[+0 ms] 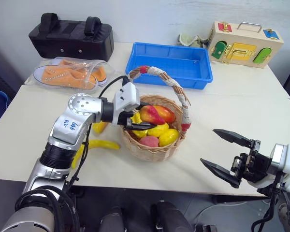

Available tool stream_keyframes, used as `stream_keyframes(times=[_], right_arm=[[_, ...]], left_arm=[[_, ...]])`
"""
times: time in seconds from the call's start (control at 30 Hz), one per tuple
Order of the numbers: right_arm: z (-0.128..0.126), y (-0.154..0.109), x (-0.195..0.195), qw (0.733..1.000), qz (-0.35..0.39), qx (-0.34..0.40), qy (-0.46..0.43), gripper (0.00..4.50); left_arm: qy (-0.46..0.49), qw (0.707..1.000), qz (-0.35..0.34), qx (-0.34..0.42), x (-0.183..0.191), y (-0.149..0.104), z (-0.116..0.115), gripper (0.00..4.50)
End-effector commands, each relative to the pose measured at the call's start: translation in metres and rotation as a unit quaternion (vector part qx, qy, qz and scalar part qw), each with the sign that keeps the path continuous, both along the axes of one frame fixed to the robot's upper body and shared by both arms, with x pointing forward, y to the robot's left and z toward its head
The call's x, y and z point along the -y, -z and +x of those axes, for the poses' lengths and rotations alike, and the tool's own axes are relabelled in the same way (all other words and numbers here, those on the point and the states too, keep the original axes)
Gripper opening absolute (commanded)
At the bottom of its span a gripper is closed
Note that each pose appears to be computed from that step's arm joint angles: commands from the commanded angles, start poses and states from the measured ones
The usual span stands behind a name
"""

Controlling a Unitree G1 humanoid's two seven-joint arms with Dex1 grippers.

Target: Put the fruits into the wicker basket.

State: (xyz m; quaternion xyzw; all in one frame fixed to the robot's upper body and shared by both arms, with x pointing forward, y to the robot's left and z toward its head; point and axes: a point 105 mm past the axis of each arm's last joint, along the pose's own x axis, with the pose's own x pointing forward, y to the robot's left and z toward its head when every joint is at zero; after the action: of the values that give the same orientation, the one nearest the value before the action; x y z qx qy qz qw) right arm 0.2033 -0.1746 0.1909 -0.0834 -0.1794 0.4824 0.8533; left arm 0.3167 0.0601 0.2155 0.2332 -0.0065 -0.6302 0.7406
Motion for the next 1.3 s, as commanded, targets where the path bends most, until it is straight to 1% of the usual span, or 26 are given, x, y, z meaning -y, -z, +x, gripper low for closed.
stream_keyframes(times=[0.03,0.07,0.1,0.17,0.27,0.33,0.37,0.43,0.53,0.57,0.63,0.67,0.77,0.83,0.9,1.0,1.07,1.13,1.2,1.3], right_arm=[[-0.004,-0.008,-0.003,1.0,-0.001,0.024,0.002,4.5],[-0.003,-0.008,-0.003,1.0,0.0,0.024,0.001,4.5],[-0.002,-0.008,-0.003,1.0,0.001,0.024,-0.001,4.5],[0.003,-0.007,-0.006,1.0,0.004,0.022,-0.012,4.5],[0.006,-0.006,-0.008,1.0,0.006,0.02,-0.023,4.5],[0.009,-0.005,-0.011,0.999,0.007,0.019,-0.04,4.5],[0.013,-0.005,-0.014,0.998,0.007,0.02,-0.055,4.5],[0.019,-0.006,-0.018,0.997,0.009,0.021,-0.075,4.5],[0.026,-0.005,-0.021,0.996,0.011,0.026,-0.09,4.5],[0.028,-0.004,-0.023,0.995,0.01,0.03,-0.097,4.5],[0.03,-0.003,-0.026,0.994,0.009,0.034,-0.106,4.5],[0.029,-0.002,-0.029,0.993,0.004,0.038,-0.115,4.5],[0.026,-0.001,-0.031,0.991,-0.006,0.044,-0.126,4.5],[0.024,0.001,-0.031,0.99,-0.012,0.046,-0.13,4.5],[0.022,0.004,-0.03,0.99,-0.022,0.045,-0.133,4.5],[0.022,0.005,-0.028,0.991,-0.024,0.041,-0.126,4.5],[0.022,0.005,-0.027,0.991,-0.026,0.04,-0.123,4.5],[0.022,0.003,-0.027,0.992,-0.027,0.04,-0.12,4.5],[0.022,0.0,-0.028,0.992,-0.028,0.04,-0.118,4.5],[0.021,-0.002,-0.029,0.993,-0.027,0.04,-0.109,4.5]], left_arm=[[0.005,0.999,-0.013,0.035,-0.01,-0.018,-0.008,4.29],[0.01,0.999,-0.019,0.037,-0.012,-0.021,-0.011,4.45],[0.007,0.999,-0.028,0.039,-0.017,-0.025,-0.013,4.45],[-0.012,0.997,-0.059,0.049,-0.043,-0.032,-0.02,4.45],[-0.023,0.995,-0.073,0.06,-0.067,-0.034,-0.031,4.45],[-0.061,0.994,-0.069,0.051,-0.105,-0.028,-0.039,4.45],[-0.116,0.99,-0.061,0.044,-0.138,-0.026,-0.039,4.45],[-0.196,0.979,-0.045,0.031,-0.188,-0.023,-0.044,4.45],[-0.255,0.966,-0.033,0.003,-0.233,-0.019,-0.053,4.45],[-0.291,0.956,-0.024,-0.02,-0.259,-0.01,-0.061,4.45],[-0.329,0.943,-0.014,-0.048,-0.291,0.003,-0.076,4.45],[-0.363,0.93,-0.006,-0.062,-0.312,0.013,-0.086,4.45],[-0.414,0.907,0.0,-0.074,-0.341,0.025,-0.101,4.45],[-0.426,0.902,0.013,-0.071,-0.35,0.029,-0.105,4.45],[-0.415,0.906,0.014,-0.08,-0.347,0.032,-0.104,4.45],[-0.348,0.932,0.008,-0.097,-0.312,0.032,-0.091,4.45],[-0.295,0.949,0.014,-0.112,-0.281,0.034,-0.081,4.45],[-0.266,0.955,0.022,-0.13,-0.258,0.038,-0.073,4.45],[-0.246,0.957,0.042,-0.15,-0.231,0.047,-0.06,4.45],[-0.236,0.957,0.064,-0.158,-0.208,0.061,-0.044,4.45]])
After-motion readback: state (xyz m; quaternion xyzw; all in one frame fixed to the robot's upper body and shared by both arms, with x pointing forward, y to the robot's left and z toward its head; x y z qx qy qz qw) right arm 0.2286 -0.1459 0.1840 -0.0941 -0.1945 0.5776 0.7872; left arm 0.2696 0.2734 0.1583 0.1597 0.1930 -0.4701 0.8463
